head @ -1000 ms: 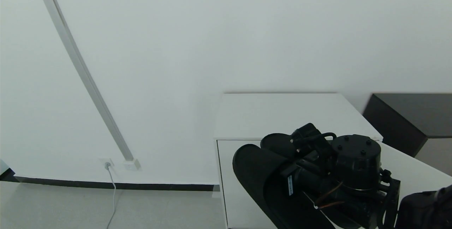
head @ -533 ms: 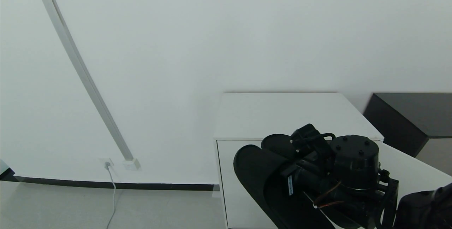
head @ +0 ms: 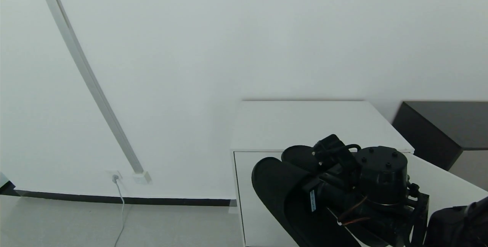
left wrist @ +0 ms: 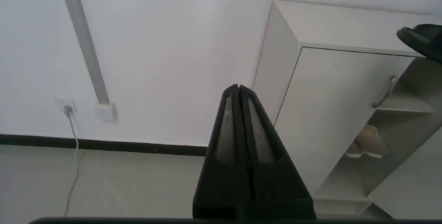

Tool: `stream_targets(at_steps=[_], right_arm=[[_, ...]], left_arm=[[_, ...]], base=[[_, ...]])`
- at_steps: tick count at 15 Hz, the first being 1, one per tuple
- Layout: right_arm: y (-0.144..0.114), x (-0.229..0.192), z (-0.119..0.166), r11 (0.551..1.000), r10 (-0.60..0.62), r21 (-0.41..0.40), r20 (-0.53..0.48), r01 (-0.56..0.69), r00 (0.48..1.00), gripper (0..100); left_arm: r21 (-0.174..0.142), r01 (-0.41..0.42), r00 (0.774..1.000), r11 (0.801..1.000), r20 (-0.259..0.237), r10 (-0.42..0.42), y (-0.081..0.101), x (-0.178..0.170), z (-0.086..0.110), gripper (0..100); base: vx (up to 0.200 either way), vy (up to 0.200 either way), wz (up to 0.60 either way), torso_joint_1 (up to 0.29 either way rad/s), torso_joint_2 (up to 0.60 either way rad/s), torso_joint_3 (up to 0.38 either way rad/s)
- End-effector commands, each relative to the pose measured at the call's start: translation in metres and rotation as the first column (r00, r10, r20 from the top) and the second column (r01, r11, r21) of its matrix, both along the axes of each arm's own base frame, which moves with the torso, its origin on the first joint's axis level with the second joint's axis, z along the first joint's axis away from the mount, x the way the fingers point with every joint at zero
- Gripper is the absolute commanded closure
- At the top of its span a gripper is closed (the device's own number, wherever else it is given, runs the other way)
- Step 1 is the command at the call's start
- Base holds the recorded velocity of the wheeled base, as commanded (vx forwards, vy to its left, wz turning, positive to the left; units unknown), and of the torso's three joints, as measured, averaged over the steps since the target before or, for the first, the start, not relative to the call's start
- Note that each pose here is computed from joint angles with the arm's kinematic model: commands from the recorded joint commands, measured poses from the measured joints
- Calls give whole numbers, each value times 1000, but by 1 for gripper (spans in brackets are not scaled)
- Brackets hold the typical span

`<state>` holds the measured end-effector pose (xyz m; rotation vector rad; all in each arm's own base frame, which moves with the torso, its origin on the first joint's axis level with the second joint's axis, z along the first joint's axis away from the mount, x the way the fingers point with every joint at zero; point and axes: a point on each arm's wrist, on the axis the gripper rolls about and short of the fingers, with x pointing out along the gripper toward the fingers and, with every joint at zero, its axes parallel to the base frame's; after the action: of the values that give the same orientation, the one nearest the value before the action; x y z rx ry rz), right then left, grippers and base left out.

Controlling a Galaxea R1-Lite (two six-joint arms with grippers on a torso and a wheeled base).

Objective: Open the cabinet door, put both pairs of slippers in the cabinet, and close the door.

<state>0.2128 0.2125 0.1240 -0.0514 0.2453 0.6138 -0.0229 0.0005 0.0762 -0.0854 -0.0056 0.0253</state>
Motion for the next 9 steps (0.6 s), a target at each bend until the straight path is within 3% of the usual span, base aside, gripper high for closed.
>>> stream_targets(at_steps=[1,9], right_arm=[[0,0,-1,1000,0,-2,-2,0,1000,100],[0,0,-2,1000,0,-5,-5,0,1000,100]], left_arm=[[-1,-1,1000,1000,0,1,0,0,0,100],[-1,-1,1000,1000,0,1,0,0,0,100]], base=[[0,-200,0,2,-2,2],[0,-200,0,5,3,1]])
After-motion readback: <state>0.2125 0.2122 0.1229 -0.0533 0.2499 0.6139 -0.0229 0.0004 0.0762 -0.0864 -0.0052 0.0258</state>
